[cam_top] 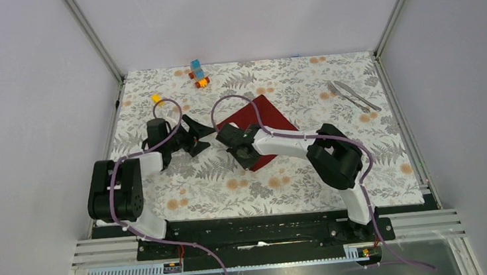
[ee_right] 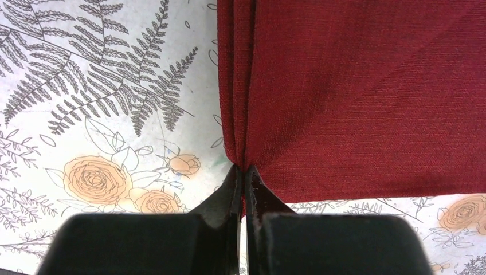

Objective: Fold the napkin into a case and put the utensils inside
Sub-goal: Pick up the upper triangle-folded napkin from the center of the board, then turn over the upper triangle folded napkin at the center of the board.

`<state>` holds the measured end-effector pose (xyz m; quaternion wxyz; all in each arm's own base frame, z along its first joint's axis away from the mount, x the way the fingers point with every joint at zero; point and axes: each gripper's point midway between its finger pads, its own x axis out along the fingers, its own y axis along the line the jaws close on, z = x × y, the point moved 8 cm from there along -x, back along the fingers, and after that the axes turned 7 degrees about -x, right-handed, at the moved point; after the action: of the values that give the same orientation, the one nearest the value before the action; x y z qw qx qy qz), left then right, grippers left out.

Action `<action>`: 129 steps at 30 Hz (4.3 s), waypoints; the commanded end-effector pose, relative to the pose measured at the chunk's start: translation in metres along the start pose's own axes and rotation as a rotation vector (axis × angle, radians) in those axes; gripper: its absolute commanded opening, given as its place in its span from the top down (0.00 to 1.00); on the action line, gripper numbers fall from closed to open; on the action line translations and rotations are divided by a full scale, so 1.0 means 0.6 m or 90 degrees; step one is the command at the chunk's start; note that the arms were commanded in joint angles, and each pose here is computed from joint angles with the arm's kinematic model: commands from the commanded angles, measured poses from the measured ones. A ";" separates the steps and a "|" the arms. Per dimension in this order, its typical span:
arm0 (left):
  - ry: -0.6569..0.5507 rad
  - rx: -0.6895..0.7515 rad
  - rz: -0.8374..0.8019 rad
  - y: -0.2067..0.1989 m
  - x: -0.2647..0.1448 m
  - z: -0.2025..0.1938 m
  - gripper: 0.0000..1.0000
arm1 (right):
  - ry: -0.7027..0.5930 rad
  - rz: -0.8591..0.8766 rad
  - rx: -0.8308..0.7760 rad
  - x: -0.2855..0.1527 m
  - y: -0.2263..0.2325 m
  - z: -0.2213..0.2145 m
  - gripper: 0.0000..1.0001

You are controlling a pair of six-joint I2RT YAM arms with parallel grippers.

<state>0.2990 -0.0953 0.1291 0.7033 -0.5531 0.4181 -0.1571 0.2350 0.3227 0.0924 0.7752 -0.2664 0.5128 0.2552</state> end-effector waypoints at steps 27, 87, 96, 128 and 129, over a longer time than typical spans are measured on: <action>-0.145 -0.108 0.093 0.071 0.151 0.010 0.44 | -0.134 0.060 0.052 -0.076 -0.043 0.030 1.00; -0.506 0.162 0.306 -0.268 -0.288 0.080 1.00 | -0.346 0.825 0.140 -0.295 0.209 0.105 1.00; -0.360 0.241 0.409 -0.208 -0.037 0.086 1.00 | -0.279 0.915 0.297 -0.151 0.132 0.047 1.00; 0.045 0.457 0.108 -0.274 0.084 -0.139 0.30 | -0.095 0.412 0.371 -0.033 -0.110 -0.175 0.44; 0.042 0.450 0.113 -0.258 0.063 -0.140 0.29 | -0.094 0.413 0.367 -0.032 -0.105 -0.169 0.43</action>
<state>0.3261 -0.2629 0.2362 0.8408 -0.2332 0.4311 -0.2299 0.2052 0.1925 0.0870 0.7381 0.1840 0.5499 0.3448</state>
